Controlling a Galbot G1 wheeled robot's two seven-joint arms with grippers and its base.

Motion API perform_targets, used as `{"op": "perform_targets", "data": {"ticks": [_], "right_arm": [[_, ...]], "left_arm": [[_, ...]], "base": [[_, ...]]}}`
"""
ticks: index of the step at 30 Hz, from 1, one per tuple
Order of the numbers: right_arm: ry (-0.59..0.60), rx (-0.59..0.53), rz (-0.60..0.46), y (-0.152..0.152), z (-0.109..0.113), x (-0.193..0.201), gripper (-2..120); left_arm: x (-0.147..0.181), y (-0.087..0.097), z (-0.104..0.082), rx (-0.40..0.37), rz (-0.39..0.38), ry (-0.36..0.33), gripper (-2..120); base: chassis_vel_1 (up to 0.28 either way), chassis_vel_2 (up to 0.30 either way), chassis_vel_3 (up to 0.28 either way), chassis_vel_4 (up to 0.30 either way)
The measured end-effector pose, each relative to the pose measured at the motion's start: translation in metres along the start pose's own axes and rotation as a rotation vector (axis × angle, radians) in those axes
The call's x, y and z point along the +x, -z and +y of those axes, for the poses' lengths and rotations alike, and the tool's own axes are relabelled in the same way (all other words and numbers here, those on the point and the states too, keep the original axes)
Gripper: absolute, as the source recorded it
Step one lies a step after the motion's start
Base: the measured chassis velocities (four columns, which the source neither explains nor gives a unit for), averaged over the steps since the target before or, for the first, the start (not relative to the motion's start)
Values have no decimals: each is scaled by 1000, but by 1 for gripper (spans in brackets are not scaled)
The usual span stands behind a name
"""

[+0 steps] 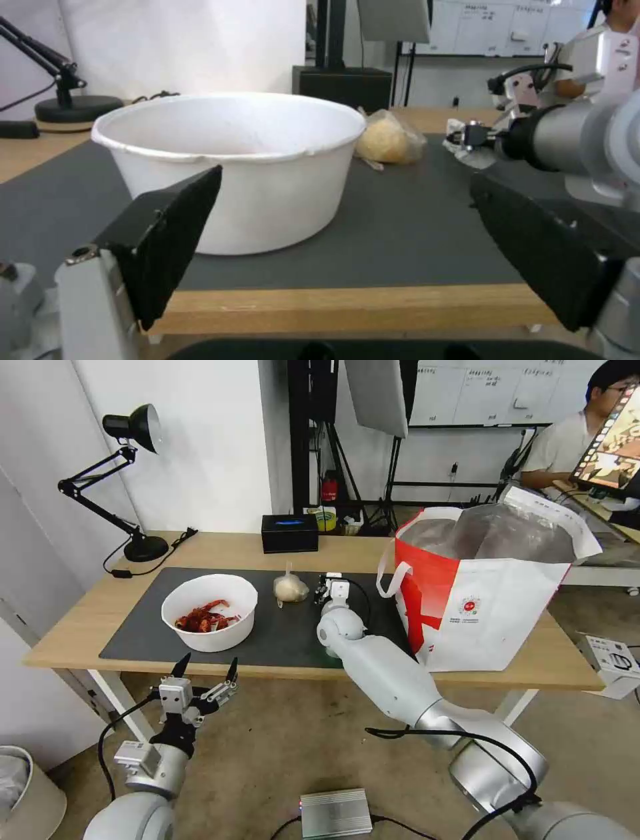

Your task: Pick up the trash from the table and place it into the takeout bag.

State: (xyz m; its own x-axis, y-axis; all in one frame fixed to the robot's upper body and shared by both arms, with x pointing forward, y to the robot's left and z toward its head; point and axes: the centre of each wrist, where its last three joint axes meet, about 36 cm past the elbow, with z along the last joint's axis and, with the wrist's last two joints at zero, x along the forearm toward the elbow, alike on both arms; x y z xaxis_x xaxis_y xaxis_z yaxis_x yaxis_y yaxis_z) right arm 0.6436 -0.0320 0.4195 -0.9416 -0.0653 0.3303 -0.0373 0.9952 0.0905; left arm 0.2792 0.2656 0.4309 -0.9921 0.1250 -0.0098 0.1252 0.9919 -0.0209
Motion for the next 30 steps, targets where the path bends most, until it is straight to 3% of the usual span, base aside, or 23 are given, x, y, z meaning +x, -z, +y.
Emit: {"op": "perform_targets", "data": {"ticks": [10,17,30], "right_arm": [[5,-7,-21,-3,-4,4,0],[42,-14,-97,-2,-12,15,0],[344,145,-403,-28,-58,93,0]], "left_arm": [[1,-1,-1,1,2,-1,100],[1,0,-1,1,0,-2,100],[2,2,6,-15,-2,5,100]], "base": [[0,0,0,0],[0,0,0,0],[0,0,0,0]]}}
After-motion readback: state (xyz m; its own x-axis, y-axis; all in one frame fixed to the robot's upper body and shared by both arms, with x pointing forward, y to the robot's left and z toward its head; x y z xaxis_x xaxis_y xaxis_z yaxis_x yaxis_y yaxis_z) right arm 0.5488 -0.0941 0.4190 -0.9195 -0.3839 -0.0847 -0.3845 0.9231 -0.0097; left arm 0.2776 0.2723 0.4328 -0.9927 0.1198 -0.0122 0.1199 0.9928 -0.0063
